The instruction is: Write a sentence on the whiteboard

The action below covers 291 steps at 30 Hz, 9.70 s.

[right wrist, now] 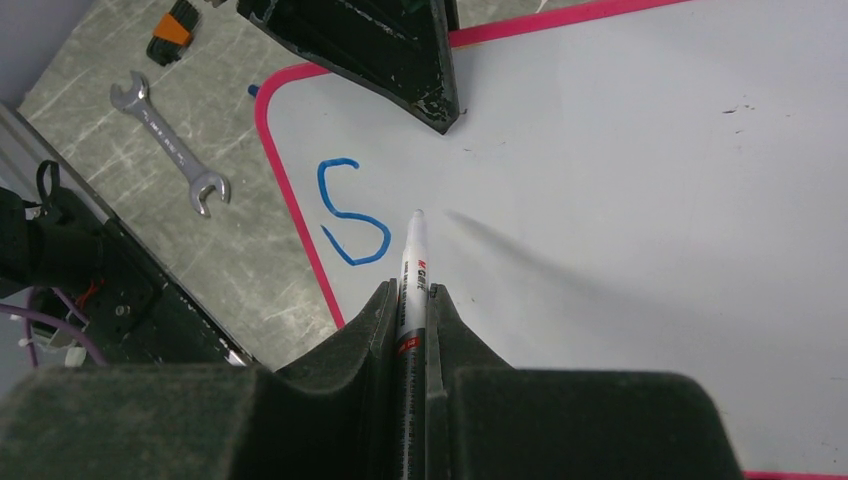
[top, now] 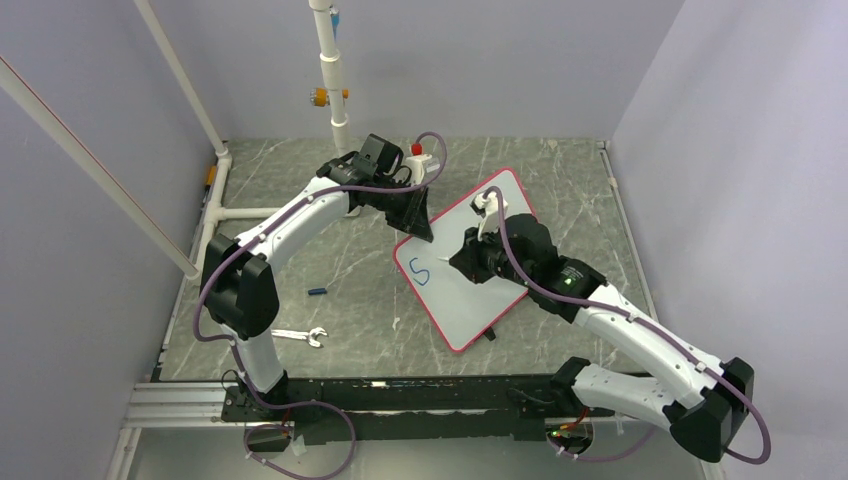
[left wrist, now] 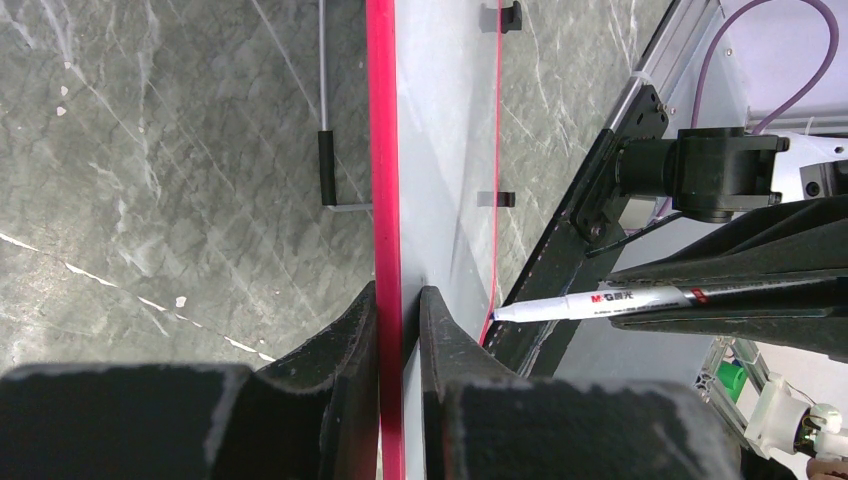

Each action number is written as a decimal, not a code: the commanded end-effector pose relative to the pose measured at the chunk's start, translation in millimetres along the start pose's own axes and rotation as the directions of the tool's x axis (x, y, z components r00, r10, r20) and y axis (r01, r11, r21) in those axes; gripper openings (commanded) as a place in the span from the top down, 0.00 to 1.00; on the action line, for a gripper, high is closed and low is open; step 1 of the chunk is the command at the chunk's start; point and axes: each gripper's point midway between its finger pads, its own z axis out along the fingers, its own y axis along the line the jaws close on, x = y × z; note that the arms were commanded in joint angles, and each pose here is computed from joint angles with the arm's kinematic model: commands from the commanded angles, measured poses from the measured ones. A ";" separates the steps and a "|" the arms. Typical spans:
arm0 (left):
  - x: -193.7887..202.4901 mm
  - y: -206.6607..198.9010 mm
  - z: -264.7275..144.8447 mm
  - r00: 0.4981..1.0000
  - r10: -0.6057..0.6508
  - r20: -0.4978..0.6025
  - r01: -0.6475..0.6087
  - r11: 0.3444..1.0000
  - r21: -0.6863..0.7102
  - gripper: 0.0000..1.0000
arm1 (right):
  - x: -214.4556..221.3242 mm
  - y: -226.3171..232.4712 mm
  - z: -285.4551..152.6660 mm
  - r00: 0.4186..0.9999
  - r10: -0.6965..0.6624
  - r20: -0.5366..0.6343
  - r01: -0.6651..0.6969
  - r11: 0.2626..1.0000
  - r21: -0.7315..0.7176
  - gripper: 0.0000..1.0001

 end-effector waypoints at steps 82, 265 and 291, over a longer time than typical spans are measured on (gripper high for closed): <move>-29.8 1.4 -11.2 0.992 0.092 0.092 -0.089 0.995 -0.041 1.00 | 2.0 -5.8 20.4 1.000 0.007 -0.014 -0.007 1.000 0.021 1.00; -32.8 -7.8 -20.8 0.987 0.114 0.115 -0.111 0.993 -0.037 1.00 | -85.3 -70.7 2.1 0.983 0.116 0.145 -0.141 0.974 0.176 1.00; -33.9 -10.5 -23.3 0.985 0.118 0.124 -0.115 0.993 -0.033 1.00 | -76.0 -97.6 25.7 0.988 0.108 0.111 -0.134 0.953 0.272 1.00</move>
